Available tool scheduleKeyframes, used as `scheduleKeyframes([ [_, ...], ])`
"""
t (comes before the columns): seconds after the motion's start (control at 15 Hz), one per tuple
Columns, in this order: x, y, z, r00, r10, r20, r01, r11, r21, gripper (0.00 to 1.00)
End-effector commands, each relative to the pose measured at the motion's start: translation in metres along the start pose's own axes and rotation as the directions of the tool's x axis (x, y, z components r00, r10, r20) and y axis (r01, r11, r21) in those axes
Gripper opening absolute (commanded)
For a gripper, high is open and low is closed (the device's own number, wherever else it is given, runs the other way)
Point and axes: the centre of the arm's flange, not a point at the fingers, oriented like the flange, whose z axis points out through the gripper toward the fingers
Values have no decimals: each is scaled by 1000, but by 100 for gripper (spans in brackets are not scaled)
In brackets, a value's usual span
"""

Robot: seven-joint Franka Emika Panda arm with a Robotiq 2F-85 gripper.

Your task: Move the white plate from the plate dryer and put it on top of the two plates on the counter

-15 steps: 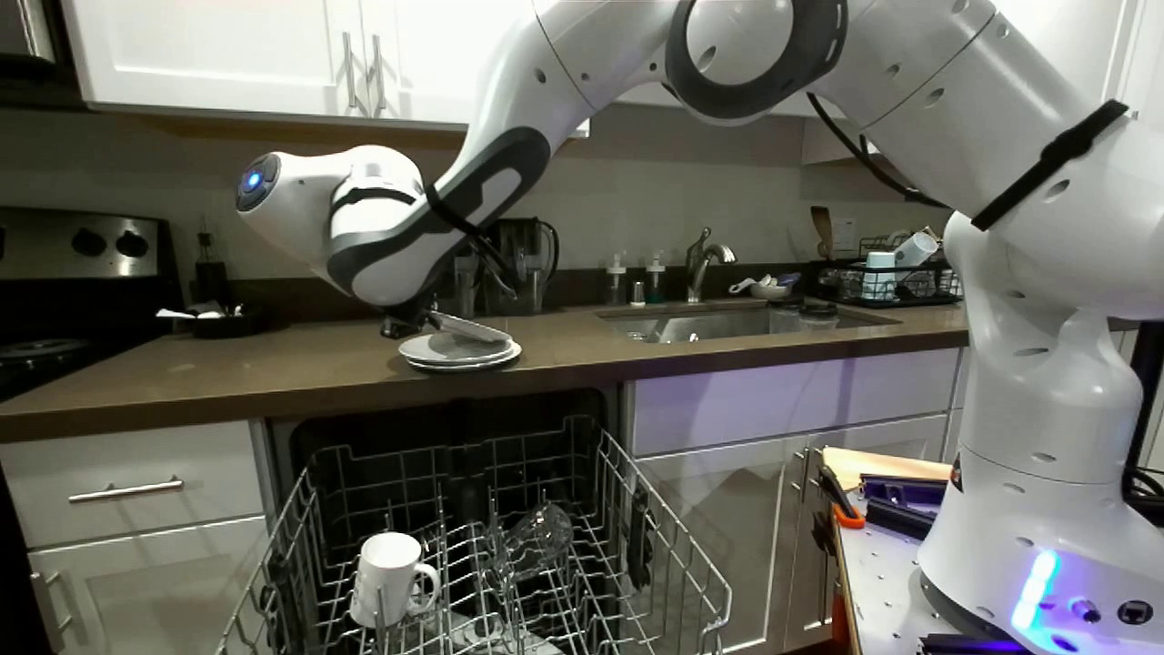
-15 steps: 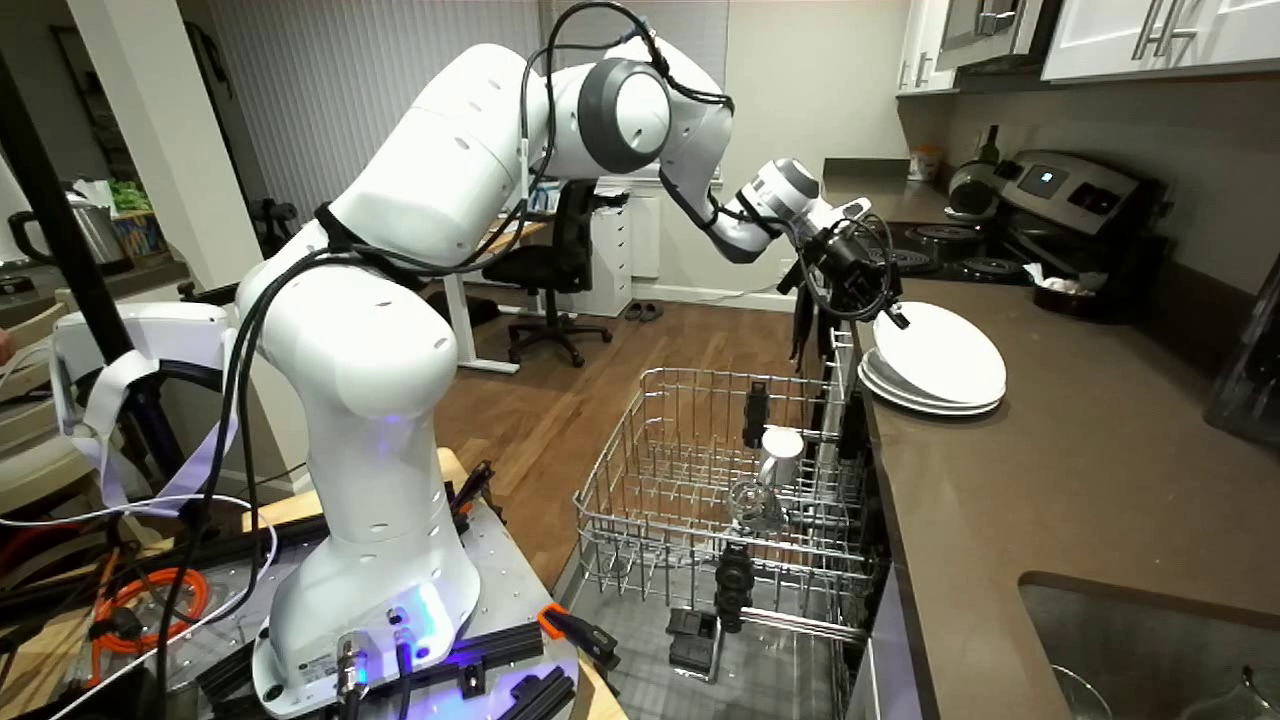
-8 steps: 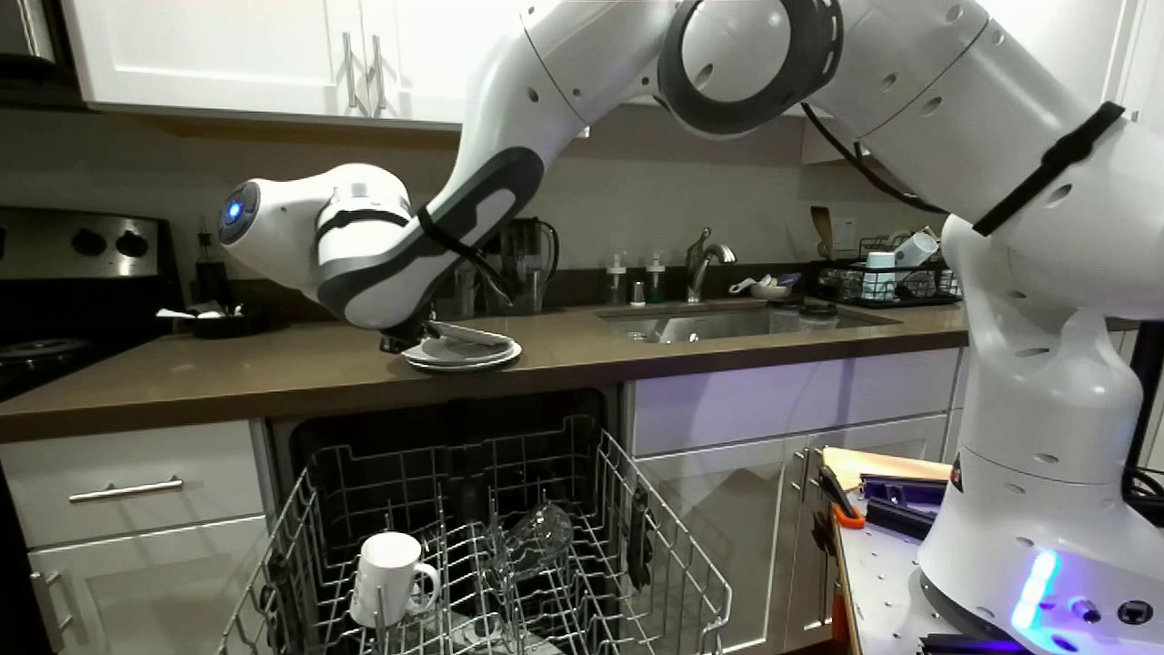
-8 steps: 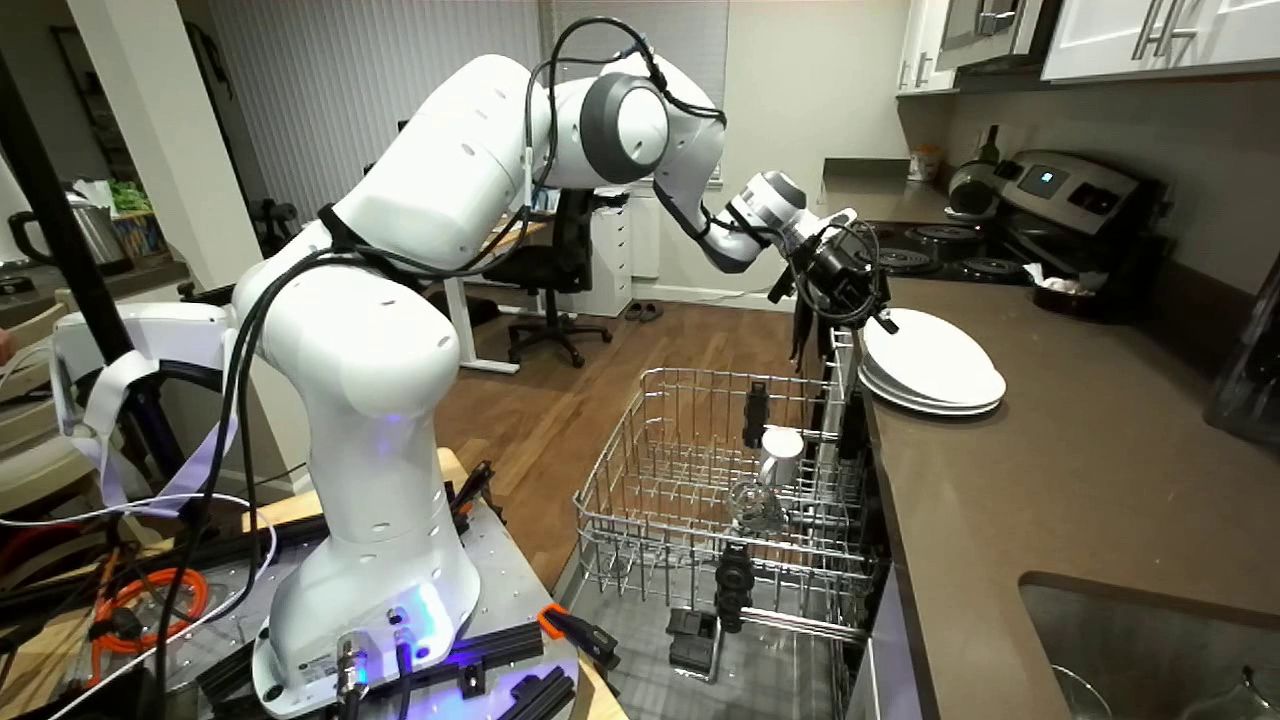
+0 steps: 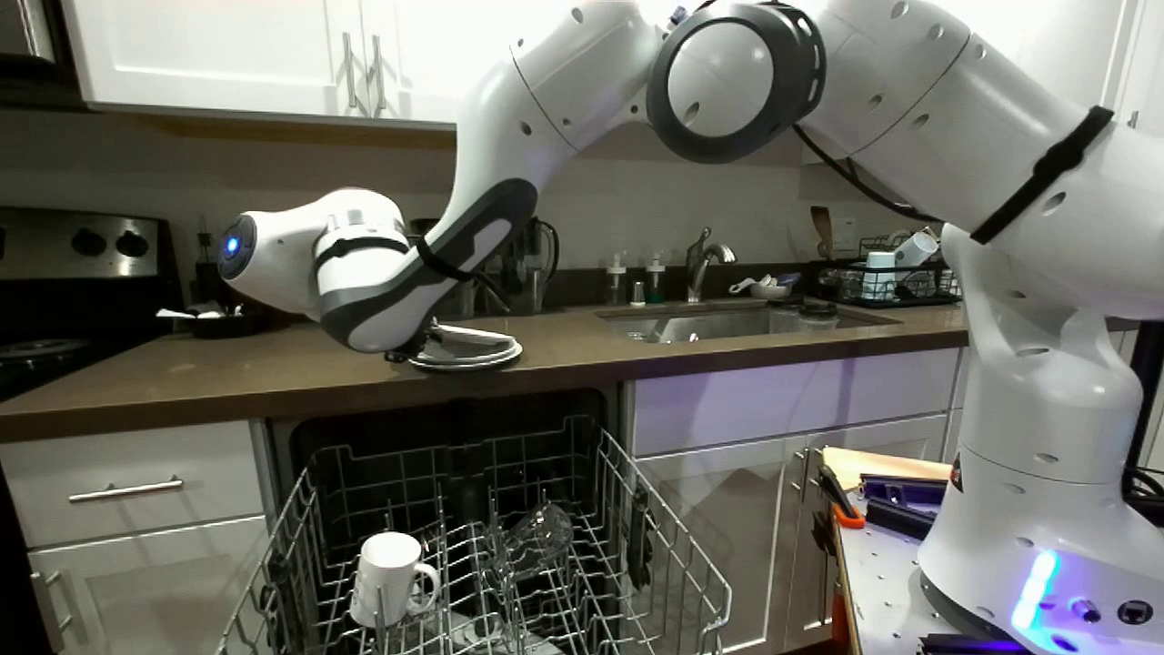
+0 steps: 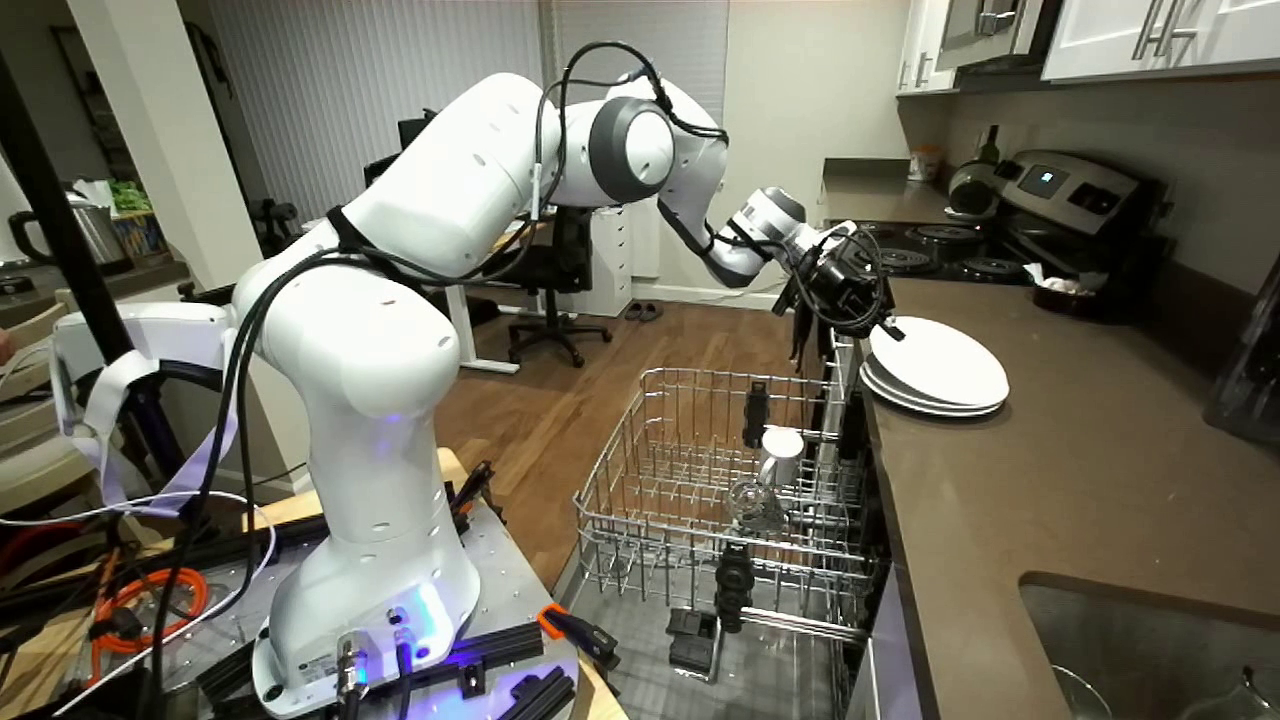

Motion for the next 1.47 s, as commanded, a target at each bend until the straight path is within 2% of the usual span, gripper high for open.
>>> scheduleKeyframes([
  [0.0, 14, 5, 0, 1000, -10, 1, 10, 1000, -22, 6],
  [0.13, 15, 5, -2, 1000, -12, -2, 12, 1000, -8, 27],
  [0.2, 17, 5, -2, 1000, -12, -3, 12, 1000, -4, 34],
  [0.4, 17, 8, -2, 1000, -12, 0, 12, 1000, 1, 44],
  [0.47, 17, 9, -2, 1000, -10, 0, 10, 1000, 6, 40],
  [0.67, 30, 16, 0, 1000, -12, 3, 11, 999, 31, 44],
  [0.87, 37, 22, 1, 1000, -17, 3, 16, 998, 68, 39],
  [1.27, 41, 19, 4, 999, -40, 15, 38, 991, 130, 41],
  [1.4, 37, 15, 4, 999, -50, 18, 46, 986, 158, 44],
])
